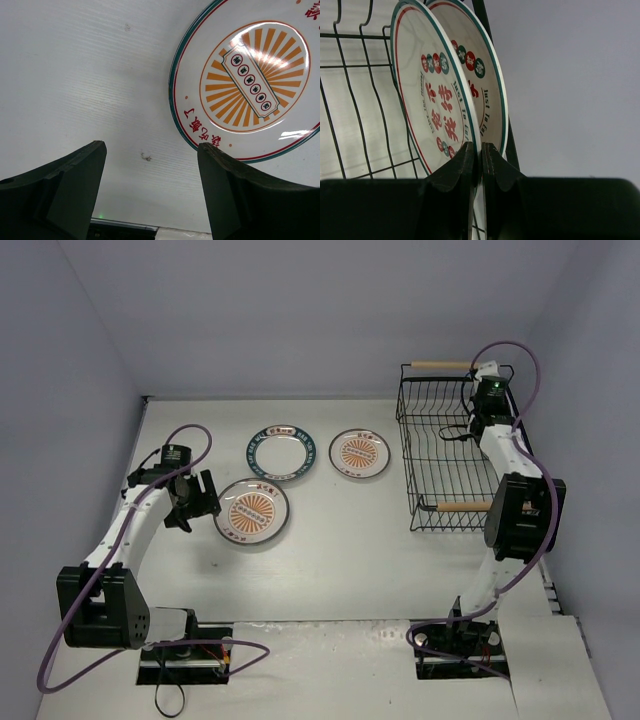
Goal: Load the plates into the dish rack
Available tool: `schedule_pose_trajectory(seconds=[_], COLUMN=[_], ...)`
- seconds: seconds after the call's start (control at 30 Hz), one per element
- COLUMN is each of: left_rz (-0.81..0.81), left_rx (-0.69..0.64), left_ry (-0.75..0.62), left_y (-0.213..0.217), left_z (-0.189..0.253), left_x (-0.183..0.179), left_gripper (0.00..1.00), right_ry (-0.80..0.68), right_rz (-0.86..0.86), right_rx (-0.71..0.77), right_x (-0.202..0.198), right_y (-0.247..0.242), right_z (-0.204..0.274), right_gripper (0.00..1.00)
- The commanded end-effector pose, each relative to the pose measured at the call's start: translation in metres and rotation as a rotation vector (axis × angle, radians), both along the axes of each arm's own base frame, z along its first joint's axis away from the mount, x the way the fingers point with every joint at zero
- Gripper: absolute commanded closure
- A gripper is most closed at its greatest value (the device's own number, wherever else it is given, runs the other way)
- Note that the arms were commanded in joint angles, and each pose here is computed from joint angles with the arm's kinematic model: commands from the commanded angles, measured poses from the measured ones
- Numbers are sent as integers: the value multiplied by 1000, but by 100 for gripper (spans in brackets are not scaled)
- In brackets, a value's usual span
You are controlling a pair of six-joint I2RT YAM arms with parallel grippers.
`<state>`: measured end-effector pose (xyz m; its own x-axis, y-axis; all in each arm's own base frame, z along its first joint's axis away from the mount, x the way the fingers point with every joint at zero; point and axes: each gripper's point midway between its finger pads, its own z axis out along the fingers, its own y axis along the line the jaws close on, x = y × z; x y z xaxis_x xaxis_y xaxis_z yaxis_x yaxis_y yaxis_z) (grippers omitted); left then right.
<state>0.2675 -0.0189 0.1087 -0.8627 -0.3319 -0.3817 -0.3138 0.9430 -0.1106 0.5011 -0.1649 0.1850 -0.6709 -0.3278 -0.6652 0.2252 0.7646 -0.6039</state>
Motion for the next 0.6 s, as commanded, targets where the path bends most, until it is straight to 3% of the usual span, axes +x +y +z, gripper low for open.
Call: schedule_pose_trajectory(seconds=[0.0, 0.1, 0.17, 0.2, 0.37, 0.4, 0.5, 0.57], left_rz=[-20, -20, -19, -19, -10, -5, 2, 9], left_rx=[10, 9, 5, 1, -17, -18, -23, -27], left_ry=[-35, -34, -35, -32, -33, -32, -35, -40], left_y=[0, -1, -1, -2, -5, -5, -6, -6], left_z=[10, 8, 7, 6, 0, -1, -2, -3], left_x=[8, 7, 8, 7, 7, 6, 8, 9], left_gripper=[26, 26, 26, 26, 26, 26, 26, 26], right_ry=[-167, -162, -167, -177, -236, -248, -294, -338], right_rz=[-13, -14, -10, -14, 7, 10, 21, 41], right_rx=[18, 47, 66, 77, 118, 121, 111, 112], right_x=[16, 19, 21, 22, 21, 20, 14, 8], right_y=[-3, 0, 1, 2, 13, 16, 27, 37], right_z=[36, 29, 32, 34, 63, 68, 96, 122], right_gripper=[100, 97, 82, 69, 56, 48, 38, 34])
